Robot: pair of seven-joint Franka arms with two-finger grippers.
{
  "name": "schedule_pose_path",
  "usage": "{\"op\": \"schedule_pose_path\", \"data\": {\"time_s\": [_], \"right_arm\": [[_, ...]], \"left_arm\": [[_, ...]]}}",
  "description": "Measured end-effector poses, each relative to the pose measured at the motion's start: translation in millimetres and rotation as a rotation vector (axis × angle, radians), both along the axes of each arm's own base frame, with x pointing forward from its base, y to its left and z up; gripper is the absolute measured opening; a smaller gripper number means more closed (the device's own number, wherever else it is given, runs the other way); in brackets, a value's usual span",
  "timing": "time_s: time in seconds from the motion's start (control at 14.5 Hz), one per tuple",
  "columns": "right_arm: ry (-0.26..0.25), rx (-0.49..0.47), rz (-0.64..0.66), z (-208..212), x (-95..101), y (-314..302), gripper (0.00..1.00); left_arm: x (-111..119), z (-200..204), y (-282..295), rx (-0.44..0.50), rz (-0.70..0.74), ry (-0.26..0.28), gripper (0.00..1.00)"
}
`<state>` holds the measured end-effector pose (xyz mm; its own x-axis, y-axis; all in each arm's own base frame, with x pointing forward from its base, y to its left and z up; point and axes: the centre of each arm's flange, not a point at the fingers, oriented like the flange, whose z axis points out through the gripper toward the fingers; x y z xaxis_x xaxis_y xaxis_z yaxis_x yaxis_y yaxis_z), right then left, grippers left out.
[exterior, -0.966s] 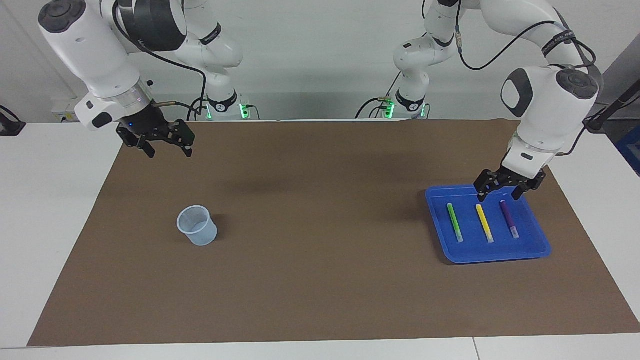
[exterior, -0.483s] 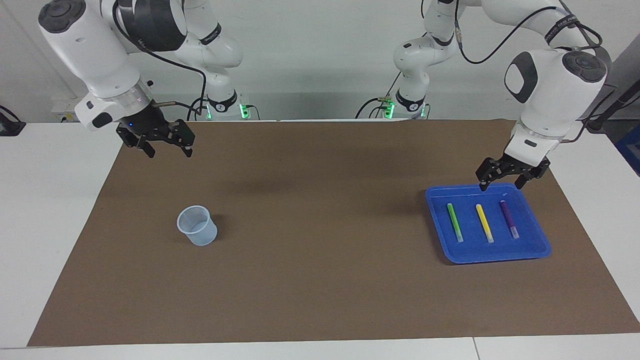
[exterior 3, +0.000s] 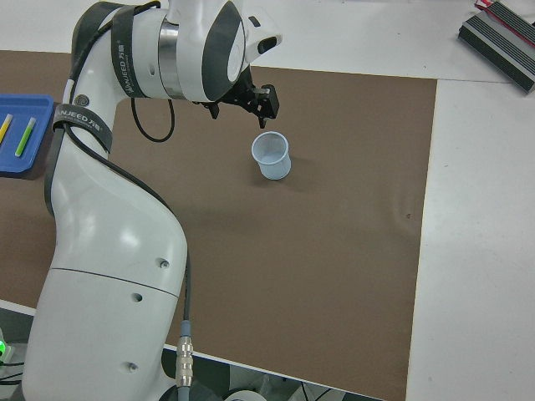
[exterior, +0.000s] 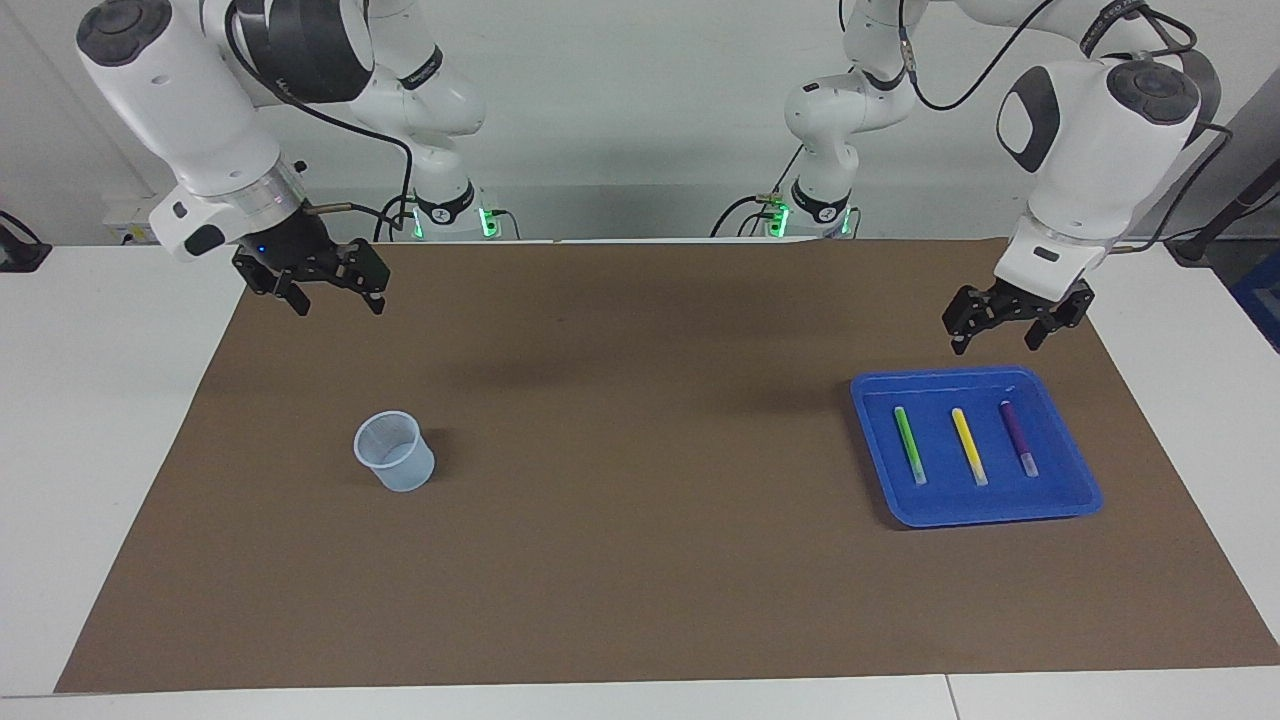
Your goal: Right arm passes pens to left for tray arrangement
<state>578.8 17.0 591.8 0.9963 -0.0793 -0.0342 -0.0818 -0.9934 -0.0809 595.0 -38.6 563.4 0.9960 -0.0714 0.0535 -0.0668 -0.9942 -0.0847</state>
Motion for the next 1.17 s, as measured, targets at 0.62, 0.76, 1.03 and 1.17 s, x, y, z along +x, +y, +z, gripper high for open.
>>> {"op": "schedule_pose_path", "data": {"time_s": [0.62, 0.76, 1.03, 1.17], "right_arm": [[0.000, 0.000, 0.000, 0, 0.0, 0, 1.00], [0.000, 0.000, 0.000, 0, 0.0, 0, 1.00], [0.000, 0.000, 0.000, 0, 0.0, 0, 1.00], [0.000, 0.000, 0.000, 0, 0.0, 0, 1.00]], "left_arm": [[-35, 34, 15, 0.026, 0.030, 0.062, 1.00], [-39, 40, 14, 0.027, 0.027, 0.059, 1.00], [-44, 48, 14, 0.028, 0.027, 0.050, 1.00], [-44, 48, 13, 0.029, 0.002, 0.052, 1.00]]}}
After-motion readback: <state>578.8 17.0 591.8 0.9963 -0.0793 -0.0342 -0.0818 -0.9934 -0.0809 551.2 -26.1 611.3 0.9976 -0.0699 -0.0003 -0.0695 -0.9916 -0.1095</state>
